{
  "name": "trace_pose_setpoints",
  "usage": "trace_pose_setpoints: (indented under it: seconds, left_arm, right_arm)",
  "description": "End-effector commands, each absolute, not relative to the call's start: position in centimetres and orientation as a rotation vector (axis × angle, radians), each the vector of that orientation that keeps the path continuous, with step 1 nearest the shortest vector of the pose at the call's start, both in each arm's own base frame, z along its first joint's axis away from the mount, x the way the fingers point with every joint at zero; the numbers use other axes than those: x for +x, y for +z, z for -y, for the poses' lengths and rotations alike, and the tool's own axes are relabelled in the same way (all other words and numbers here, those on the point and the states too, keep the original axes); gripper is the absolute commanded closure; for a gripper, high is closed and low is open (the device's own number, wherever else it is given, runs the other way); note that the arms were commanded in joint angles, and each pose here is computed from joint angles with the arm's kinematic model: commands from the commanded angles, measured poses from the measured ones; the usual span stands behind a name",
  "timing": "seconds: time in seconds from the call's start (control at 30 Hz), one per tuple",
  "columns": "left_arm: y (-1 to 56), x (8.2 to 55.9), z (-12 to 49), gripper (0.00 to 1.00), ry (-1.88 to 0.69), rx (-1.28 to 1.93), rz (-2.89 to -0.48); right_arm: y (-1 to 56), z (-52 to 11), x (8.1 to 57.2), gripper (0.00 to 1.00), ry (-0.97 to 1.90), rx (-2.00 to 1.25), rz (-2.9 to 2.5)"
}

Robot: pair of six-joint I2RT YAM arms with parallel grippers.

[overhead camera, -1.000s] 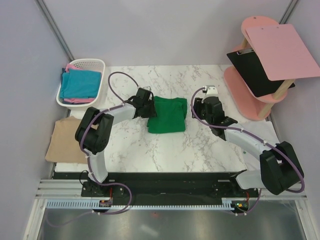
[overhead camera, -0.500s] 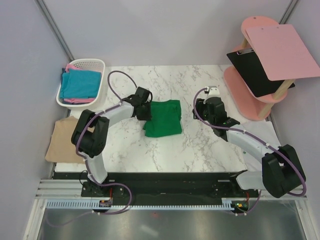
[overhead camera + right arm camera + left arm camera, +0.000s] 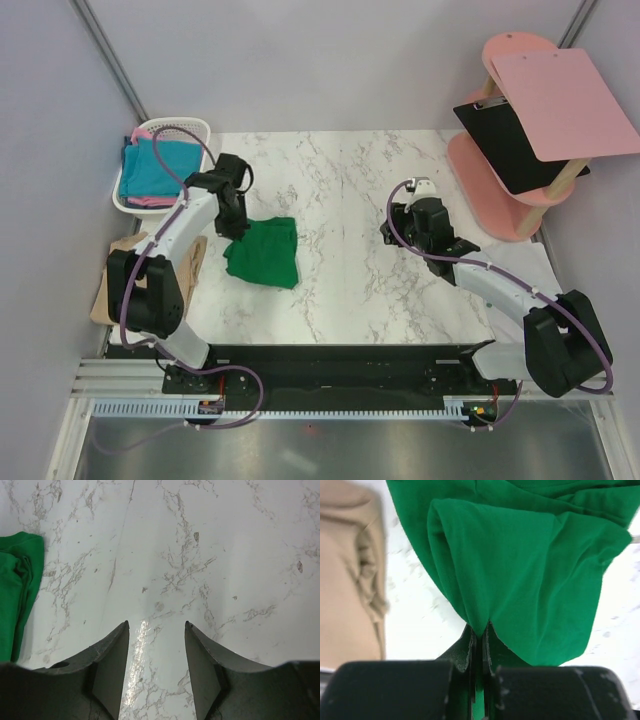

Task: Fold and stack the t-shirts
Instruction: Put the neatly folded tshirt into the corner of the board with the left arm

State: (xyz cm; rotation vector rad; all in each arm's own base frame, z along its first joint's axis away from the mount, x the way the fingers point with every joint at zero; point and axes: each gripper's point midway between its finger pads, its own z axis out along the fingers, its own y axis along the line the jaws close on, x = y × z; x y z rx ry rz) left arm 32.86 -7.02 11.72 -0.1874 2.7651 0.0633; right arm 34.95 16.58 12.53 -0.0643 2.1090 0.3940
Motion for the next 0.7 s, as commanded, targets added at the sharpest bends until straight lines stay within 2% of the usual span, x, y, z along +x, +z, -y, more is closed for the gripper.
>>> trace_pose_setpoints:
  seconds: [0.0,0.23,0.67]
  left_arm:
    - [11.5,29.1,2.2,0.98,0.223,-0.225,-2.839]
    - [11.8,27.8,-2.7,0.98,0.295,-0.39,-2.81]
    - [13.7,26.1,-13.1,0.98,0.856,-0.74,-2.634]
  right_arm:
    - [13.0,-18.1,35.3,0.44,0.481,-0.088,-2.099]
    - [11.5,-19.8,34.8,0.44,0.588,-0.117,-2.142]
    - [9.9,-21.3,34.2,0.44,0.683,-0.142,-2.194]
